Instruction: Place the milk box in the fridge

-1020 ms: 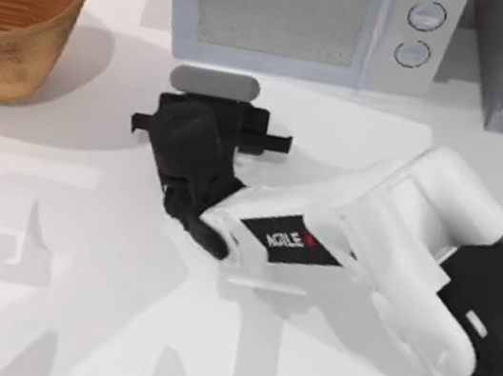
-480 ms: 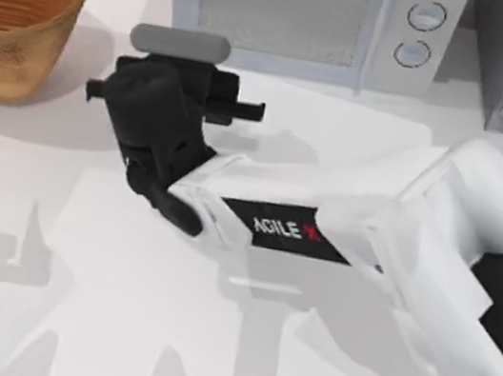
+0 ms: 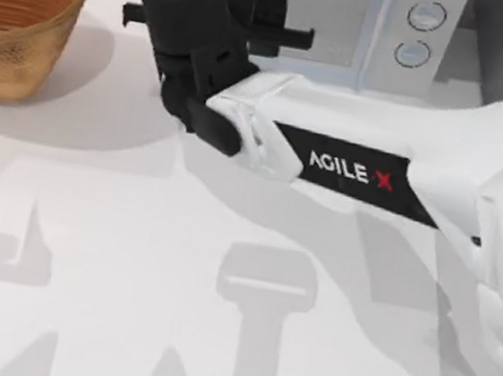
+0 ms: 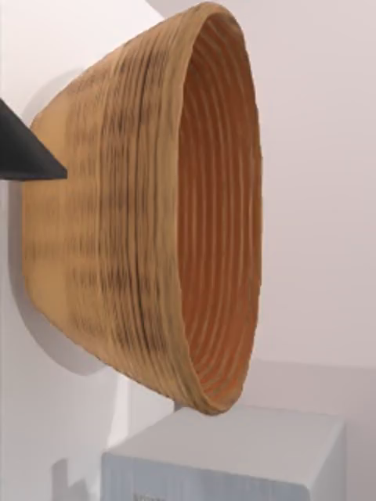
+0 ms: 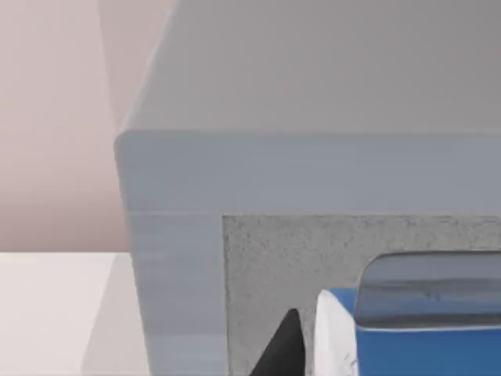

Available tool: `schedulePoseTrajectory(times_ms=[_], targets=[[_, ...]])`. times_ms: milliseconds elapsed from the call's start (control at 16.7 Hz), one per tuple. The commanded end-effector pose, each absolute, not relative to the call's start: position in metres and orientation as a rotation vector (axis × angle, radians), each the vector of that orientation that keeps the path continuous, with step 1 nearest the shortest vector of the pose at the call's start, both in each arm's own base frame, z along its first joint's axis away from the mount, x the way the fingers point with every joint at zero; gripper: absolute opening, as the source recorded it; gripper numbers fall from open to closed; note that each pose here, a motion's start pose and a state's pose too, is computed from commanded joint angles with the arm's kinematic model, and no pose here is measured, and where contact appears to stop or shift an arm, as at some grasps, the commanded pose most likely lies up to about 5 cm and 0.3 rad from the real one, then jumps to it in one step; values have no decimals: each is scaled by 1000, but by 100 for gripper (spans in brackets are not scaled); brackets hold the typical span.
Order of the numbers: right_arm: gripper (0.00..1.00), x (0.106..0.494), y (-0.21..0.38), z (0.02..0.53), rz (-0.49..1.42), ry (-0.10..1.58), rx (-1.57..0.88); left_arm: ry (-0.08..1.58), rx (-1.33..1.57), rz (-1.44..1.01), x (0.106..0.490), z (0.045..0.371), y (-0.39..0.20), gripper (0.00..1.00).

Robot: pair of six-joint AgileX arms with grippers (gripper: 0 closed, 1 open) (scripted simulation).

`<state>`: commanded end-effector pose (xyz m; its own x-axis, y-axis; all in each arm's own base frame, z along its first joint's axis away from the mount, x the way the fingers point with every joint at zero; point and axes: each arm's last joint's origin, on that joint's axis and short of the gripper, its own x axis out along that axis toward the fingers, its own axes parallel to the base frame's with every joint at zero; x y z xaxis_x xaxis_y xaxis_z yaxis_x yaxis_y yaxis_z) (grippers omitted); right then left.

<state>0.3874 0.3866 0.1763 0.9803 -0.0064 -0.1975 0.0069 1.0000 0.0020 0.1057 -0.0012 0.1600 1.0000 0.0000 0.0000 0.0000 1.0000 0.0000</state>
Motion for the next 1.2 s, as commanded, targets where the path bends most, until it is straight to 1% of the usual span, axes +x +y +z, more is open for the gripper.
schedulePoseTrajectory(times_ms=[360, 600, 780, 900, 1080, 1200], targets=[[0, 383, 385, 179, 5, 204, -1, 0, 0, 0, 106, 160, -1, 100], [0, 375, 350, 214, 30, 216, -9, 0, 0, 0, 106, 160, -1, 100], [0, 364, 294, 259, 38, 209, 3, 0, 0, 0, 106, 160, -1, 100], [0, 346, 245, 290, 39, 192, 18, 0, 0, 0, 106, 160, -1, 100], [0, 301, 166, 323, 30, 153, 41, 0, 0, 0, 106, 160, -1, 100], [0, 262, 116, 329, 19, 121, 52, 0, 0, 0, 106, 160, -1, 100]])
